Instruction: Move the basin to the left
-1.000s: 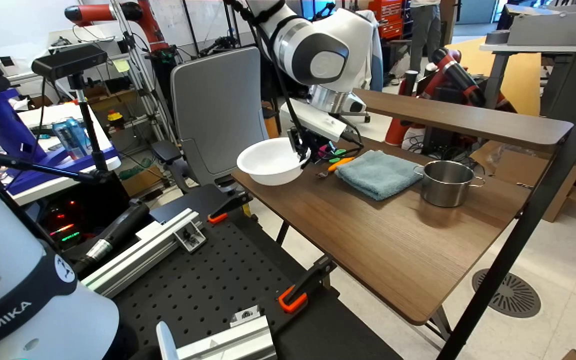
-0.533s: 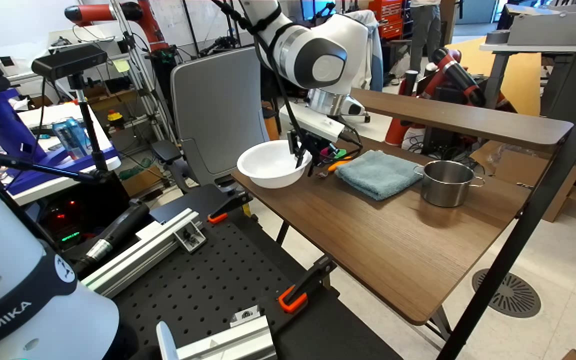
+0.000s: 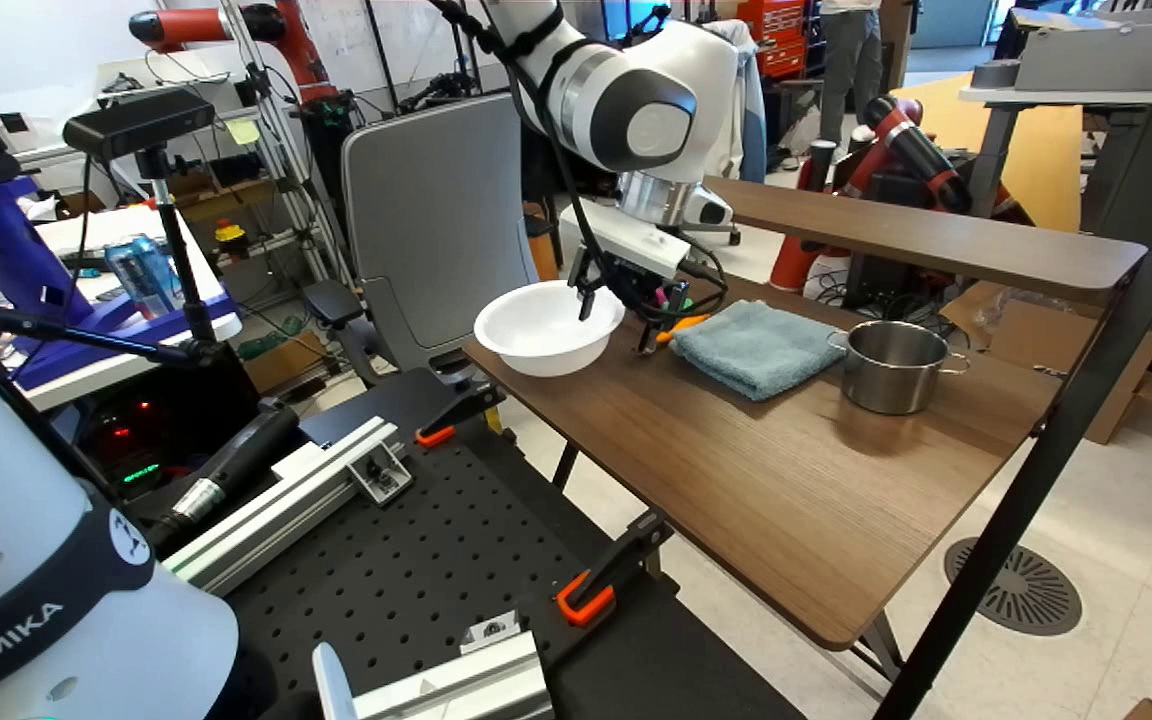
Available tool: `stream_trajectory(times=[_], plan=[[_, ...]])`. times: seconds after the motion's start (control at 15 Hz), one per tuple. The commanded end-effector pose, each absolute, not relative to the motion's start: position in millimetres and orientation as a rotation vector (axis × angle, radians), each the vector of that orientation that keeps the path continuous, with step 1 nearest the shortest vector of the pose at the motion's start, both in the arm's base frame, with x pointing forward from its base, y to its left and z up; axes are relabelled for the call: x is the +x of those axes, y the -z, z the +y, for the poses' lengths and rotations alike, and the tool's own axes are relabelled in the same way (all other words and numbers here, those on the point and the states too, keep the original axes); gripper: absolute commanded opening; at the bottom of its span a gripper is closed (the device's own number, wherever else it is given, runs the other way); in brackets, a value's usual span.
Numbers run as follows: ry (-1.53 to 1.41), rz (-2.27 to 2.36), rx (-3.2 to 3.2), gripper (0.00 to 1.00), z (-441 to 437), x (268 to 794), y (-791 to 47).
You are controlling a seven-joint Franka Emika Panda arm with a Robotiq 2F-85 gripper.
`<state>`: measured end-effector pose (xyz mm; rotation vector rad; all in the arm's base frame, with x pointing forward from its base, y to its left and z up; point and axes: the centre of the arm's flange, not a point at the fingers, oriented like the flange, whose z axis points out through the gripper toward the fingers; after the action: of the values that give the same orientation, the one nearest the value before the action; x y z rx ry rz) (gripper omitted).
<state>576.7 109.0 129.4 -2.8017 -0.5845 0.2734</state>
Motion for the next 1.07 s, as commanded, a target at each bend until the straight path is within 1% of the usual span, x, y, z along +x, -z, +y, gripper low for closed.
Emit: stream_trajectory(times=[0.0,0.33,0.4,1.0], plan=[[-0.233,-0.566,-2.793,1.0,99,567,-159],[-0.135,-0.604,-2.808,1.0,90,559,-204],[-0.157,-0.578,-2.824,1.0,93,575,-194],[-0.162,-0.595,-2.825,1.0,92,566,-199]])
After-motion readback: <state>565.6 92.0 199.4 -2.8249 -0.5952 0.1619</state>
